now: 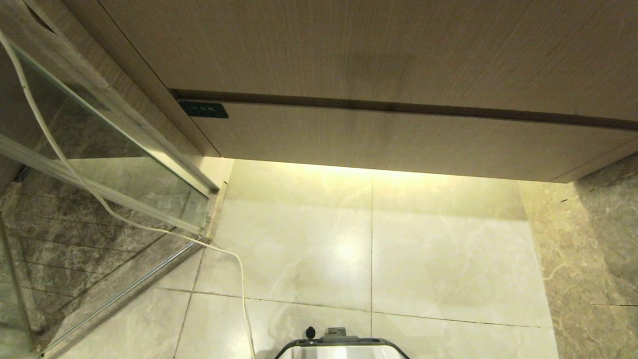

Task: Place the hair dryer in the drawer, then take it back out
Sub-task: Pull open the drawer

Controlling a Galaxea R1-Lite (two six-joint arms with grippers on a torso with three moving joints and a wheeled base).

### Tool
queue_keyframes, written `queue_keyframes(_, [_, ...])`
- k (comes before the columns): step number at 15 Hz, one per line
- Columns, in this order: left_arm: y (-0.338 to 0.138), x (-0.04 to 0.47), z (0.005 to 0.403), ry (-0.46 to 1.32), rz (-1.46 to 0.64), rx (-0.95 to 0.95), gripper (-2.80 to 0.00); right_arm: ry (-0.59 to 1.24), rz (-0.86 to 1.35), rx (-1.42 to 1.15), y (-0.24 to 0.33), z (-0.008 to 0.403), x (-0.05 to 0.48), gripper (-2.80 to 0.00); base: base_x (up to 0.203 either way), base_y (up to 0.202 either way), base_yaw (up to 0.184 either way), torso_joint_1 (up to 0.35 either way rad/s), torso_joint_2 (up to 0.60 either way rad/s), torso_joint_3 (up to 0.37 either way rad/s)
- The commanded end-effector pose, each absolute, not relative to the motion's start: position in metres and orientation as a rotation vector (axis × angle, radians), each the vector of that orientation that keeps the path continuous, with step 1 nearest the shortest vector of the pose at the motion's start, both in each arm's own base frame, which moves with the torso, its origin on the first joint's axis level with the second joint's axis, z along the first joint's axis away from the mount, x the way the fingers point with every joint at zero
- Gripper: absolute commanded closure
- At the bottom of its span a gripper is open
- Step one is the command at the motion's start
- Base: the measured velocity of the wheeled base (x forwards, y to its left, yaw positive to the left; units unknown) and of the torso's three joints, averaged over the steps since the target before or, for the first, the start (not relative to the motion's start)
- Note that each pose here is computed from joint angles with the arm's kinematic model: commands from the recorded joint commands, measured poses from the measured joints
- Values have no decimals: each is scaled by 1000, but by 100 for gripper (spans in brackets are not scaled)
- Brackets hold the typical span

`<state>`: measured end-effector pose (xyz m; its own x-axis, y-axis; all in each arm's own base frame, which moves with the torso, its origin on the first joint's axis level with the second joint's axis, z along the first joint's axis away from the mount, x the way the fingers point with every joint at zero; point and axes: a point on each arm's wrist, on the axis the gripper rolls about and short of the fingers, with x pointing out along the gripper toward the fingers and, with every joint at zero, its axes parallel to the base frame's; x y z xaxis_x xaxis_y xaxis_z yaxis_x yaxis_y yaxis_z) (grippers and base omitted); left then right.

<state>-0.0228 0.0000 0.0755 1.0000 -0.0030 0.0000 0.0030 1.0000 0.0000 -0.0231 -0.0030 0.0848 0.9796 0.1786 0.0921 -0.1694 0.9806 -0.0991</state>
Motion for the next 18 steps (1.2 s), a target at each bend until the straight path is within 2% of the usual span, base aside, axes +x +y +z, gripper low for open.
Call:
queue_keyframes(1, [0,-23,75,2,-3,0,0,-168,190,-88,-4,96,-32,0,0,0,0,0,0,0])
queue_keyframes(4, [0,-23,75,2,-3,0,0,-325,223,-82,-10,174,-74,0,0,0,0,0,0,0])
queue_keyframes(6, [0,-23,75,0,-3,0,0,-254,259,-88,-11,223,-77,0,0,0,0,0,0,0])
queue_keyframes(10, [0,-23,75,1,-3,0,0,94,379,-186,4,308,4,0,0,0,0,0,0,0])
queue_keyframes(13, [0,-23,75,2,-3,0,0,304,498,-325,26,336,86,0,0,0,0,0,0,0])
queue_keyframes(14, [0,-23,75,2,-3,0,0,368,535,-361,34,336,112,-280,0,0,0,0,0,0])
queue_keyframes(18, [0,-23,75,2,-3,0,0,487,620,-598,62,323,192,-280,0,0,0,0,0,0])
